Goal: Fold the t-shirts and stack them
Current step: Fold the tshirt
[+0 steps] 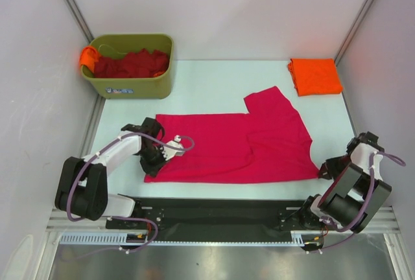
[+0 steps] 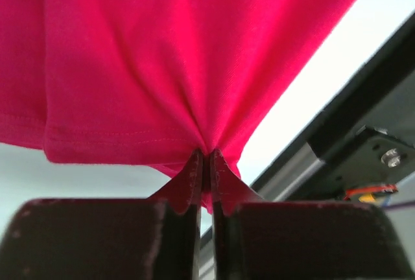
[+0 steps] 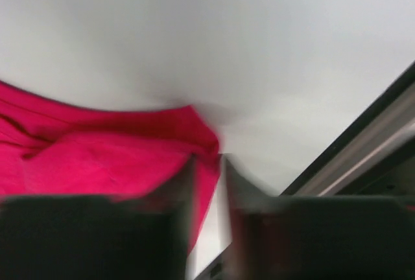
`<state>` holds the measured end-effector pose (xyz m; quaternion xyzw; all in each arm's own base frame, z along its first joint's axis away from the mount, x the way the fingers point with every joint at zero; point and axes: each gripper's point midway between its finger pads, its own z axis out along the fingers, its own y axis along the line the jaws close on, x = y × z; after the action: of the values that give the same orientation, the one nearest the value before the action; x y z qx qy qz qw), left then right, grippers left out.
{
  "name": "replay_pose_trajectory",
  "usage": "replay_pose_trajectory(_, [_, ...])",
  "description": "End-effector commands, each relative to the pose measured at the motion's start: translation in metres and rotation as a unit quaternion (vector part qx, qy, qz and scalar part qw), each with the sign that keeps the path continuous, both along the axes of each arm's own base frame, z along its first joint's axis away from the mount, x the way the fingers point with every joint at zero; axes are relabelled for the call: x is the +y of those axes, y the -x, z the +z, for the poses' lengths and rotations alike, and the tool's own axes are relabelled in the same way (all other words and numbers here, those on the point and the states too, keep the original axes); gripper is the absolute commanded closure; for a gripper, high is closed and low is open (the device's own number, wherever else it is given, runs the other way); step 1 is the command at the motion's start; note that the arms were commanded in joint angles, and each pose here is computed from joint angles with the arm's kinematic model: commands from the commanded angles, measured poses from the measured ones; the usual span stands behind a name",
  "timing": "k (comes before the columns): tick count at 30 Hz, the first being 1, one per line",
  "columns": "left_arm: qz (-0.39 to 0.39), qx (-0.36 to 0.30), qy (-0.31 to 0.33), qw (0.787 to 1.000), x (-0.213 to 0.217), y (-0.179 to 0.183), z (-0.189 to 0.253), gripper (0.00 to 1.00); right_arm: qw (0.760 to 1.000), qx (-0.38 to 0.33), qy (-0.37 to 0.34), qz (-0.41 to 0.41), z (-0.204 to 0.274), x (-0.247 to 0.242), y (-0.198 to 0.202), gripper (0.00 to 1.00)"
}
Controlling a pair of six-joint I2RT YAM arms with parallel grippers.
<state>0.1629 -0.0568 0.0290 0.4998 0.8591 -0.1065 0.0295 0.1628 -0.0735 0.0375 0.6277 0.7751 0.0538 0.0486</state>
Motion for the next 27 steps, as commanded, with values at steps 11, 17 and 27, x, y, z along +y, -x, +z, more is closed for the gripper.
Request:
replay_pose_trajectory(11, [0.211, -0.231, 0.099, 0.945, 0.010, -0.149, 0.120, 0.27, 0.926, -0.220, 0.233, 0.201, 0.154, -0.027, -0.172, 0.34])
replay_pose_trajectory(17, [0.314, -0.303, 0.133, 0.890, 0.020, -0.214, 0.133, 0.33, 0.823, -0.299, 0.250, 0.412, 0.204, 0.048, -0.296, 0.38])
replay_pose_trajectory(27, [0.384, -0.278, 0.098, 0.875, 0.031, -0.266, 0.082, 0.35, 0.806, -0.215, 0.214, 0.508, 0.092, 0.082, -0.411, 0.50])
